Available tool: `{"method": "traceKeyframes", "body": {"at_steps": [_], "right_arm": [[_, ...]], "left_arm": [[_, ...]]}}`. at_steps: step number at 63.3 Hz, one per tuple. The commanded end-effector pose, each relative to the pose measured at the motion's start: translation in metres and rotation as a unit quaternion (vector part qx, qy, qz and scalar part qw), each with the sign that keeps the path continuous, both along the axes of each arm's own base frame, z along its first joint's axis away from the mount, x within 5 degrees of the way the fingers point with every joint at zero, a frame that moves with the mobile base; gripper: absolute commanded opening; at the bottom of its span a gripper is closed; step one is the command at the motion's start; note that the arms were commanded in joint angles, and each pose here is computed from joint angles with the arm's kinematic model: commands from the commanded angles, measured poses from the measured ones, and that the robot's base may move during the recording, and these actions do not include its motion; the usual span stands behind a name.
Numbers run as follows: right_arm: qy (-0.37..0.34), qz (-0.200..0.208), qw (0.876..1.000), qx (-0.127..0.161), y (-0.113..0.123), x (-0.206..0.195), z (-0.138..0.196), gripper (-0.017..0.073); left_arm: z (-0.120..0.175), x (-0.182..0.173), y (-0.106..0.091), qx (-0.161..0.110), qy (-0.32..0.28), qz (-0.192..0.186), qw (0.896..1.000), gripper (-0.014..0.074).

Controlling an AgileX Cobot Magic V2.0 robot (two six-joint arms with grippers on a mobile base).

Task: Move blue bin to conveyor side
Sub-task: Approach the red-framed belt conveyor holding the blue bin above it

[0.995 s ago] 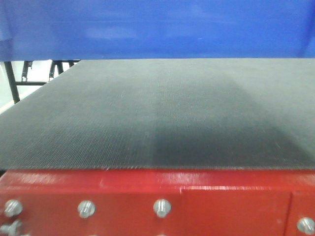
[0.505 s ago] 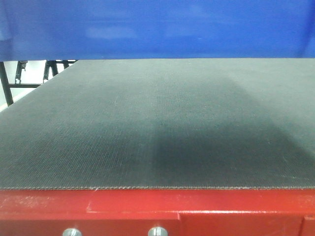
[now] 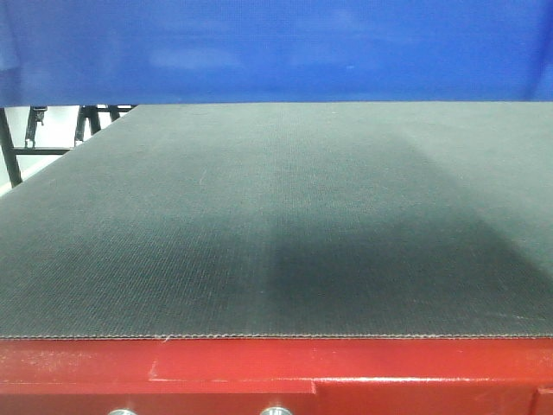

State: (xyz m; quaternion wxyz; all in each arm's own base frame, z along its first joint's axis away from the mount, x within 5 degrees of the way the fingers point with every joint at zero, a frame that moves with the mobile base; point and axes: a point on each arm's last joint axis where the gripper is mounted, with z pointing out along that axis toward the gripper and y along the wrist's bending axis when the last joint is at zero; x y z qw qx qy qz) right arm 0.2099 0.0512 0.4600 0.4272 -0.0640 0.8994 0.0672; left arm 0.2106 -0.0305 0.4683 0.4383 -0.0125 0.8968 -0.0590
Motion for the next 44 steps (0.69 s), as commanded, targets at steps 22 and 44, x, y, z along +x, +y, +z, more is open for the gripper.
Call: {"method": "traceKeyframes", "body": {"at_steps": [22, 44], "right_arm": [[-0.079, 0.003, 0.997, 0.009, -0.001, 0.000, 0.018, -0.0075], [-0.064, 0.002, 0.998, -0.002, 0.006, 0.034, -0.021, -0.0075]], "left_arm": [[0.017, 0.001, -0.003, -0.013, -0.081, -0.014, 0.997, -0.0020], [-0.021, 0.061, -0.014, -0.008, -0.021, -0.015, 1.000, -0.0020]]}}
